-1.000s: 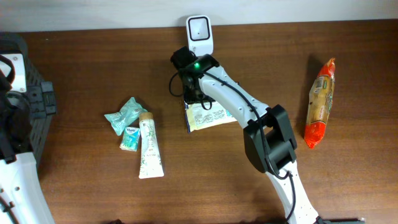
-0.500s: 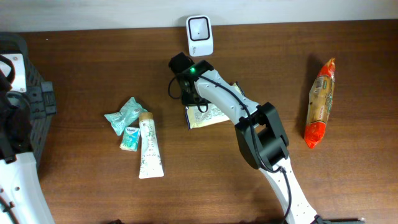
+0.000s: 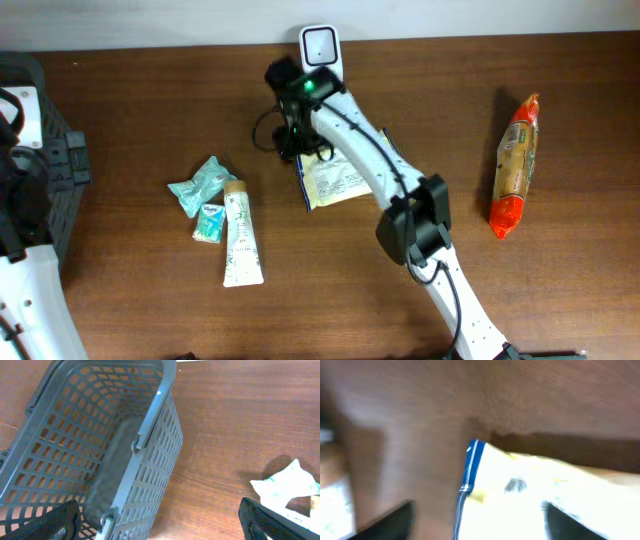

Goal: Scan the item barcode

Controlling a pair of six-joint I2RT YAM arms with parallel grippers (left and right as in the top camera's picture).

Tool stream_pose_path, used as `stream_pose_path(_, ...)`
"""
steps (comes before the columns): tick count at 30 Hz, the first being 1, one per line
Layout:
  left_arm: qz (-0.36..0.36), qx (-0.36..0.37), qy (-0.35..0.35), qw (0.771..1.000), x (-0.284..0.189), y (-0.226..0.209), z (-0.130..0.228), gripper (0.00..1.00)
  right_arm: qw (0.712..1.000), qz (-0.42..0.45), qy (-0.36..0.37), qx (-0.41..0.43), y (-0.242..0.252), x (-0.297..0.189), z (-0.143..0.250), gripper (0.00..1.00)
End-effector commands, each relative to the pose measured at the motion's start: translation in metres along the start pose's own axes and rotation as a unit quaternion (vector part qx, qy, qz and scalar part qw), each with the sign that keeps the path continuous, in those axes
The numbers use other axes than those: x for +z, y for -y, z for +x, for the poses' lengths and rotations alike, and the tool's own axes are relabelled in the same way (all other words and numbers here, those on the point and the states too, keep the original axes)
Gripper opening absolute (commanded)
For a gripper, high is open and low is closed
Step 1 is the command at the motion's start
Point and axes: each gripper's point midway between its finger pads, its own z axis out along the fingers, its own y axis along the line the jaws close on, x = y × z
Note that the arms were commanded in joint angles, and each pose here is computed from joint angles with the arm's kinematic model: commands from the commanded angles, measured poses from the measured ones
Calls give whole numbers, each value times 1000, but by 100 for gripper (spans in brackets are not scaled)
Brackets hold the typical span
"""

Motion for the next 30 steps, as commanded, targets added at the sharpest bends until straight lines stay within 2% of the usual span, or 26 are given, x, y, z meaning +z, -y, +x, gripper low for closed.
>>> stream_pose_path(1, 2, 4, 4, 1000, -1, 0, -1, 99, 1000, -7, 9, -17, -2, -27, 1, 33)
stream_pose_path(2, 2, 4, 3, 1000, -1, 0, -1, 99, 1000, 0, -15, -5, 2, -15, 10, 20)
stream_pose_path(3, 2, 4, 3, 1000, -1, 0, -1, 99, 998, 40, -35, 40, 17, -1, 20, 4)
stream_pose_path(6, 2, 4, 3, 1000, -1, 0, -1, 99, 993, 70, -75, 63, 29, 39, 40, 4)
stream_pose_path(11, 2, 4, 3, 1000, -1, 0, -1, 99, 991, 75, -91, 63, 36, 89, 56, 5)
stream_pose_path(12, 2, 4, 4, 1000, -1, 0, -1, 99, 991, 76, -95, 63, 37, 95, 60, 18)
stream_pose_path(14, 2, 4, 3, 1000, -1, 0, -1, 99, 991, 73, -98, 49, 37, 96, 61, 59)
stream_pose_path(15, 2, 4, 4, 1000, -1, 0, -1, 99, 991, 73, -99, 49, 37, 95, 61, 64)
stream_pose_path(19, 2, 4, 4, 1000, -1, 0, -1, 99, 994, 59, -83, 48, 42, 80, 46, 67)
stream_pose_path(21, 2, 4, 4, 1000, -1, 0, -1, 99, 997, 29, -50, 48, 41, 45, 22, 70)
stream_pose_path(23, 2, 4, 3, 1000, -1, 0, -1, 99, 999, -10, -1, 50, 40, -17, -1, 77)
stream_pose_path(24, 2, 4, 3, 1000, -1, 0, -1, 99, 998, -14, 30, 61, 54, -54, -10, 83)
stream_pose_path(26, 2, 4, 4, 1000, -1, 0, -1, 99, 996, -23, 46, 68, 92, -93, -6, 94)
stream_pose_path(28, 2, 4, 3, 1000, -1, 0, -1, 99, 993, -86, 25, 79, 138, -93, 7, 99)
stream_pose_path(30, 2, 4, 4, 1000, -1, 0, -1, 99, 983, -155, -10, 99, 182, -73, 30, 99)
